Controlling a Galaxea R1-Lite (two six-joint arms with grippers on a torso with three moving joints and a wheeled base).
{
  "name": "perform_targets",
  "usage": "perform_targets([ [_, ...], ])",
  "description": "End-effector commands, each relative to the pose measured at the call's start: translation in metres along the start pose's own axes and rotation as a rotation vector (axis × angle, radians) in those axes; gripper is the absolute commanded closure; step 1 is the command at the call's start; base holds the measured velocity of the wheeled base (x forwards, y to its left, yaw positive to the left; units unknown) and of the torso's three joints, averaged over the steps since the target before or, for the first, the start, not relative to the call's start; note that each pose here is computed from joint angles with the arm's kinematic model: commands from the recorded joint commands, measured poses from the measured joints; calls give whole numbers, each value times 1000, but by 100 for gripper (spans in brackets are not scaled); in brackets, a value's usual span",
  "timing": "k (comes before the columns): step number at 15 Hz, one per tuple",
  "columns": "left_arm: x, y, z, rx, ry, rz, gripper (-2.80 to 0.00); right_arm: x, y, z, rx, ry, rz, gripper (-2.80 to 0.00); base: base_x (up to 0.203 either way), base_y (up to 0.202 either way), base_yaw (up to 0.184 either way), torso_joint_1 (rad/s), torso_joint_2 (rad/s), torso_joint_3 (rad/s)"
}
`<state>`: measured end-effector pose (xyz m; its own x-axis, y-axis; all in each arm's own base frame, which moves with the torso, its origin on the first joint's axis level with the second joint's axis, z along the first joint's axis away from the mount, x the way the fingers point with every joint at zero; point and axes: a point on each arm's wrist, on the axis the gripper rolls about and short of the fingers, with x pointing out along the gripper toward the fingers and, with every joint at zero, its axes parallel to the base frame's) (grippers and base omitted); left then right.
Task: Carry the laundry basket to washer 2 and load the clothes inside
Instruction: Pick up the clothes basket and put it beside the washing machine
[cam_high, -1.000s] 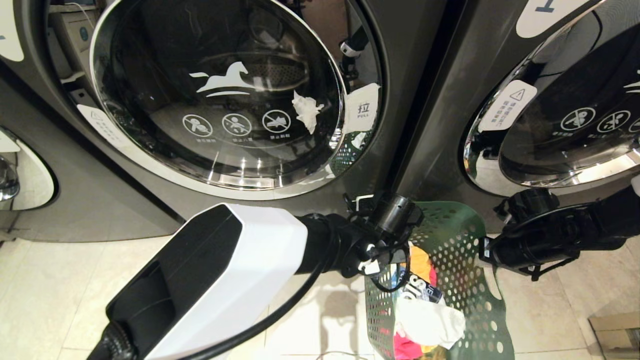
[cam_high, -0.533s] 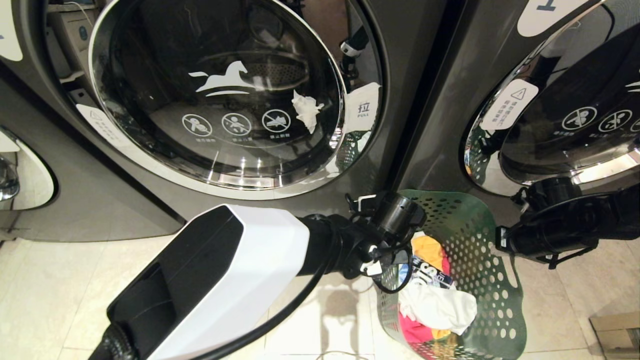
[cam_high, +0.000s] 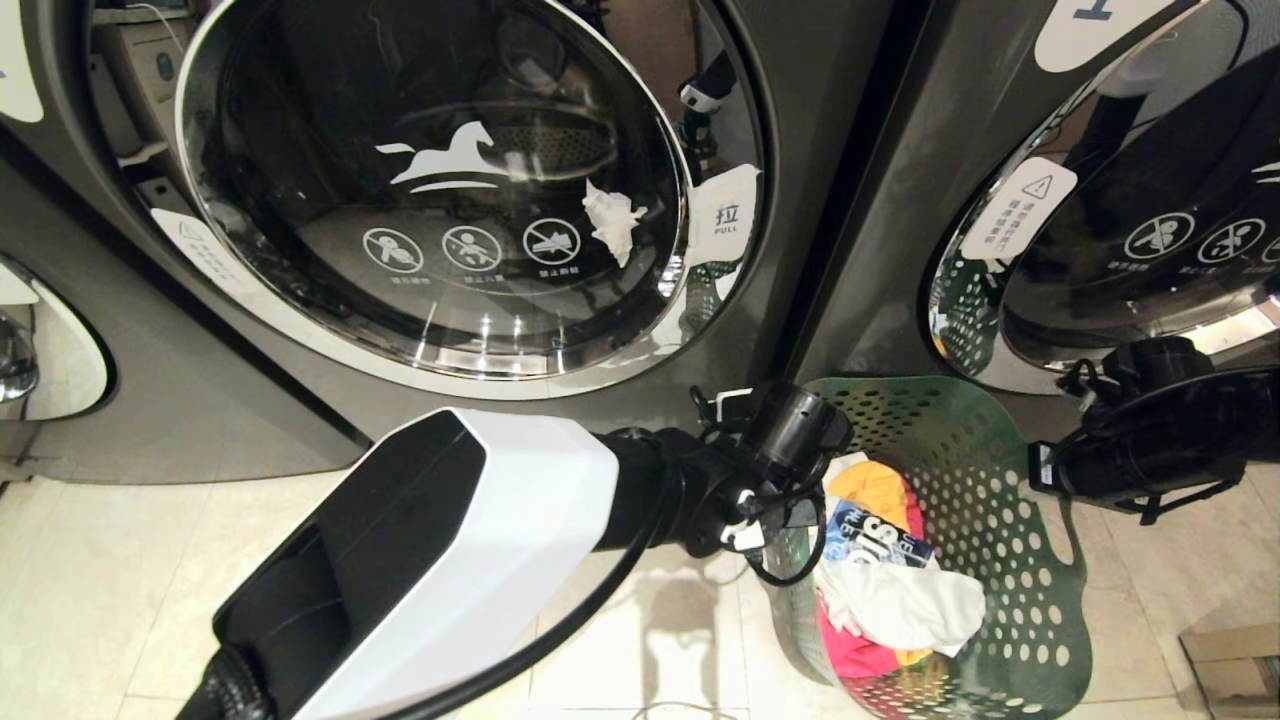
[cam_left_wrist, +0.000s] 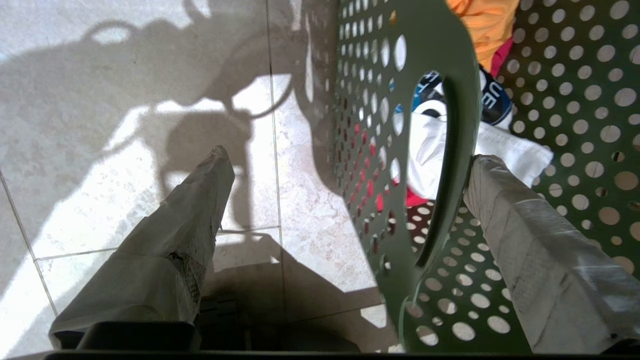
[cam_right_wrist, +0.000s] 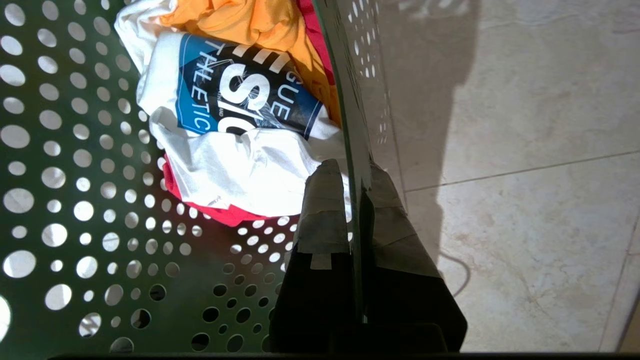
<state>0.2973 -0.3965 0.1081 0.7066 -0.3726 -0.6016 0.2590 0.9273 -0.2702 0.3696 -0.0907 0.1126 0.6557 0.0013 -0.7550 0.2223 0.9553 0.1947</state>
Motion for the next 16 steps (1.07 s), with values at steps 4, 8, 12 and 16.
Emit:
perform_targets([
  [4, -1, -2, -2, 0, 0, -3, -280, 0, -20, -3, 24, 13, -46, 0, 0, 0, 0, 0, 0, 0],
  [8, -1, -4, -3, 4, 2, -6, -280, 13, -21, -10, 29, 48, -44, 0, 0, 0, 0, 0, 0, 0],
  [12, -1, -4, -3, 3, 1, -6, -280, 21, -17, -12, 20, 65, -37, 0, 0, 0, 0, 0, 0, 0],
  [16, -3, -5, -2, 1, -2, -9, -280, 20, -10, -13, 4, 66, -48, 0, 0, 0, 0, 0, 0, 0],
])
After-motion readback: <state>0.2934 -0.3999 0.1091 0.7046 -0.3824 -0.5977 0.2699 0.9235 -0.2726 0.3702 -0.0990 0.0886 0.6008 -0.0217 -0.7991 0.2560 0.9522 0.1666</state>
